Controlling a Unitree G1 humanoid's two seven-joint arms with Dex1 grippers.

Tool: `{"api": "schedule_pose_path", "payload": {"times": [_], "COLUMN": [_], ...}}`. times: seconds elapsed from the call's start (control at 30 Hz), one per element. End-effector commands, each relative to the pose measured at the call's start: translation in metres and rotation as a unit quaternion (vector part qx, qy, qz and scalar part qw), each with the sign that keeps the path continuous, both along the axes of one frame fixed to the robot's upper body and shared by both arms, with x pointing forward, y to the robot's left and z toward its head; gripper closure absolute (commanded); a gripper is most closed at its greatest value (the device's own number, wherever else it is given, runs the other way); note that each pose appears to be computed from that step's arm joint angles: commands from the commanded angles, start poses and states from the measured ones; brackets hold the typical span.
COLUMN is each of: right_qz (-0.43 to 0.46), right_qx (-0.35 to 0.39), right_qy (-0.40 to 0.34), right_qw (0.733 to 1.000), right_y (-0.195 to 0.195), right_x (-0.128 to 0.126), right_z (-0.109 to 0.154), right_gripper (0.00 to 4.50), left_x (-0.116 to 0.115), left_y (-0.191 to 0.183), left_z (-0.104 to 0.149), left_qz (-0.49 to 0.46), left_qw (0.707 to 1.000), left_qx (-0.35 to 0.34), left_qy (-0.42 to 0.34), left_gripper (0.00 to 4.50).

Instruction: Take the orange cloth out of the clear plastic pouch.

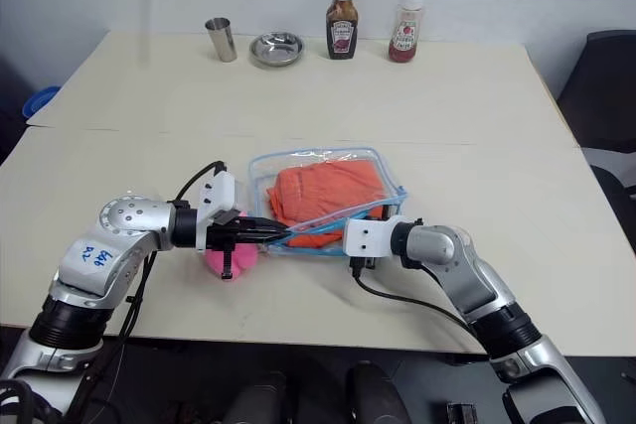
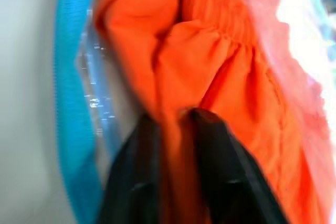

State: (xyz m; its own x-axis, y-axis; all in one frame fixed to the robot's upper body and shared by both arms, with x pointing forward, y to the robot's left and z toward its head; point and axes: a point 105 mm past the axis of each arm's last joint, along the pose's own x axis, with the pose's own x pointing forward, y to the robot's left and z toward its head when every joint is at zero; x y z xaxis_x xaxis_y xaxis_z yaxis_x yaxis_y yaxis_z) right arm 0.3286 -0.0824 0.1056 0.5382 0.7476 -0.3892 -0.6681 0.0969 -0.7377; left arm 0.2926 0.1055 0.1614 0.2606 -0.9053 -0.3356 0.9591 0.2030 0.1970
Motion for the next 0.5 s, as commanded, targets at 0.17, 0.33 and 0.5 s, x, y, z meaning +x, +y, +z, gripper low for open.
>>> {"api": "schedule_pose_path", "payload": {"times": [0.17,0.33,0.5], "right_qz": [0.06,0.118,0.166], "right_qx": [-0.094,-0.151,-0.166], "right_qy": [-0.032,-0.084,-0.126], "right_qw": [0.993,0.978,0.964], "right_y": [-0.007,-0.011,-0.01], "right_x": [-0.015,-0.029,-0.042], "right_z": [-0.016,-0.014,-0.006], "right_gripper": [4.45,4.45,4.45], "left_x": [0.006,0.017,0.026], "left_y": [-0.011,-0.015,-0.015], "left_z": [0.022,0.02,0.011], "left_qz": [0.009,0.032,0.046], "left_qw": [0.999,0.998,0.998], "left_qx": [-0.037,-0.038,-0.014], "left_qy": [-0.027,-0.039,-0.051], "left_gripper": [4.5,4.5,4.5]}}
